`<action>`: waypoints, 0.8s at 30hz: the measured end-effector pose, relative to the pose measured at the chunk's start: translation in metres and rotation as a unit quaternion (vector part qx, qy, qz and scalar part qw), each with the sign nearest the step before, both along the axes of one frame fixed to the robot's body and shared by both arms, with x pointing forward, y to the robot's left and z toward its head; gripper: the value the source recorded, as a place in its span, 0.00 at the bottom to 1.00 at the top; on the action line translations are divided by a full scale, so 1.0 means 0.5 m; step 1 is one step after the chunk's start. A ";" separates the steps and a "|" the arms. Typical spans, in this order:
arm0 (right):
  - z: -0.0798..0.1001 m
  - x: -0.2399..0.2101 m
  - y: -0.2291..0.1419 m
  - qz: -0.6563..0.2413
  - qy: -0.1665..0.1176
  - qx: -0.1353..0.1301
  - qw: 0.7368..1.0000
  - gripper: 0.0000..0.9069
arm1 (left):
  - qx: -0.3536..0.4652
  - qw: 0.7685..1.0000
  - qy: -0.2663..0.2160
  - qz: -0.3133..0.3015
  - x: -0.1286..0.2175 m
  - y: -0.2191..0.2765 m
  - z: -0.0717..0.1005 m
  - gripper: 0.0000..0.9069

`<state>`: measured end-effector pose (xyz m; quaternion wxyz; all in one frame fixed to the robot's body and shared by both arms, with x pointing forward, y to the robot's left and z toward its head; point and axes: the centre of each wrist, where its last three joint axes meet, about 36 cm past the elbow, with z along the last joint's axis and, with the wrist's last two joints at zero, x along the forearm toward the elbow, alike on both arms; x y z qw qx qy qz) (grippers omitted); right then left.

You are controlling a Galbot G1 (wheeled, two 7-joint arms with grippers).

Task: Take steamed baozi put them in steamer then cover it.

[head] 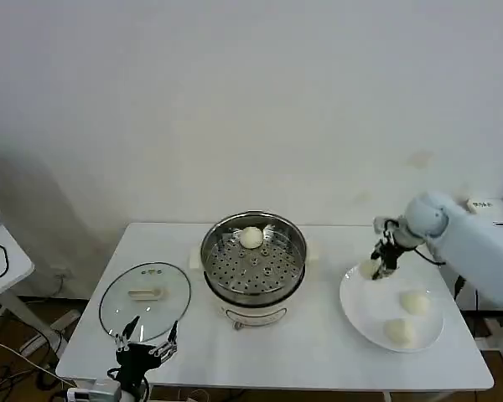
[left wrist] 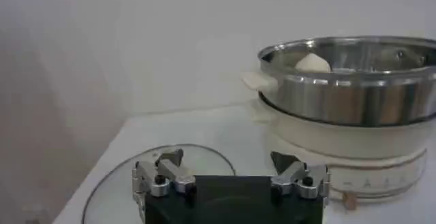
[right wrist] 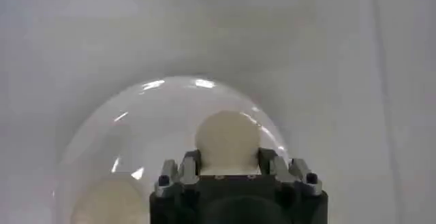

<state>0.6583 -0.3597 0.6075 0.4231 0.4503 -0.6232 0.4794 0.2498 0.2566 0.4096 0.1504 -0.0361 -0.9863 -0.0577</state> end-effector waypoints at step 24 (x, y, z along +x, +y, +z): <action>0.187 0.060 0.408 0.097 0.027 0.073 0.992 0.61 | -0.002 0.999 -0.027 0.017 0.015 0.004 0.021 1.00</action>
